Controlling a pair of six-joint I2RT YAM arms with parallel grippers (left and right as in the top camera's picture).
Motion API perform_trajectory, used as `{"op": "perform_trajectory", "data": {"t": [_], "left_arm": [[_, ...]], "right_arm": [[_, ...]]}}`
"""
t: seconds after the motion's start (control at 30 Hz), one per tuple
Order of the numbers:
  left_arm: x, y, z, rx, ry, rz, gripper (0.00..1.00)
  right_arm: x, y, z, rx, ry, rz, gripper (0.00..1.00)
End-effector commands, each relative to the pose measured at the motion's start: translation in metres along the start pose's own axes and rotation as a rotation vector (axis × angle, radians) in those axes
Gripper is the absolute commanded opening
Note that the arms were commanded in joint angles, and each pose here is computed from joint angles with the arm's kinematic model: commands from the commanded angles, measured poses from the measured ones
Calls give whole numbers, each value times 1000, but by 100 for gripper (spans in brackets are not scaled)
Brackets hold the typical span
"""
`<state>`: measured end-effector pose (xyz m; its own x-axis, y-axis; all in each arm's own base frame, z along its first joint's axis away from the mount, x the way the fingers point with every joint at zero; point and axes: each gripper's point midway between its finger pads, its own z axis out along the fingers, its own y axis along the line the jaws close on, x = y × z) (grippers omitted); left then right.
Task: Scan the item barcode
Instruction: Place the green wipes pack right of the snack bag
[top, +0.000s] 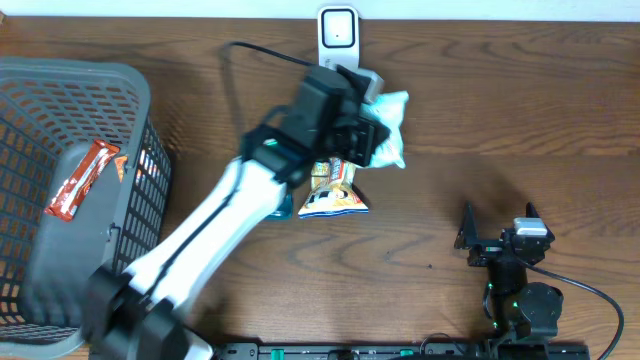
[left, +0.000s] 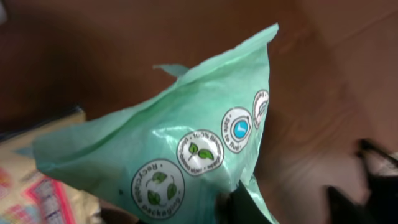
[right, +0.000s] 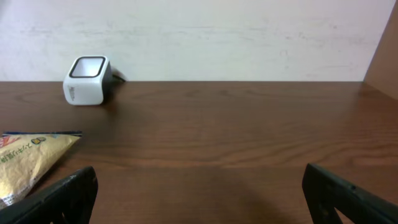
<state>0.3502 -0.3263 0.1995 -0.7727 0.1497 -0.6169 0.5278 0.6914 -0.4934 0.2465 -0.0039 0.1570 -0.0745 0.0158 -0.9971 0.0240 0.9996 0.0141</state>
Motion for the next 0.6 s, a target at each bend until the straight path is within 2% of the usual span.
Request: {"op": "perform_trajectory", "data": {"t": [0.0, 0.13, 0.27, 0.3, 0.33, 0.4, 0.43, 0.47, 0.57], "left_arm": [[29, 10, 38, -22, 90, -33, 8], [68, 24, 78, -44, 206, -63, 8], [83, 27, 94, -49, 241, -99, 8], [82, 27, 95, -47, 237, -99, 15], [79, 25, 94, -43, 229, -95, 30], [69, 21, 90, -35, 205, -89, 37], [63, 18, 87, -29, 191, -83, 43], [56, 13, 83, -22, 174, -76, 54], [29, -3, 62, 4, 108, -30, 68]], "right_arm": [[0, 1, 0, 0, -2, 13, 99], [0, 1, 0, 0, -2, 13, 99], [0, 1, 0, 0, -2, 13, 99], [0, 1, 0, 0, -2, 13, 99], [0, 1, 0, 0, -2, 13, 99], [0, 1, 0, 0, -2, 13, 99], [0, 1, 0, 0, -2, 13, 99], [0, 1, 0, 0, -2, 13, 99], [0, 1, 0, 0, -2, 13, 99]]}}
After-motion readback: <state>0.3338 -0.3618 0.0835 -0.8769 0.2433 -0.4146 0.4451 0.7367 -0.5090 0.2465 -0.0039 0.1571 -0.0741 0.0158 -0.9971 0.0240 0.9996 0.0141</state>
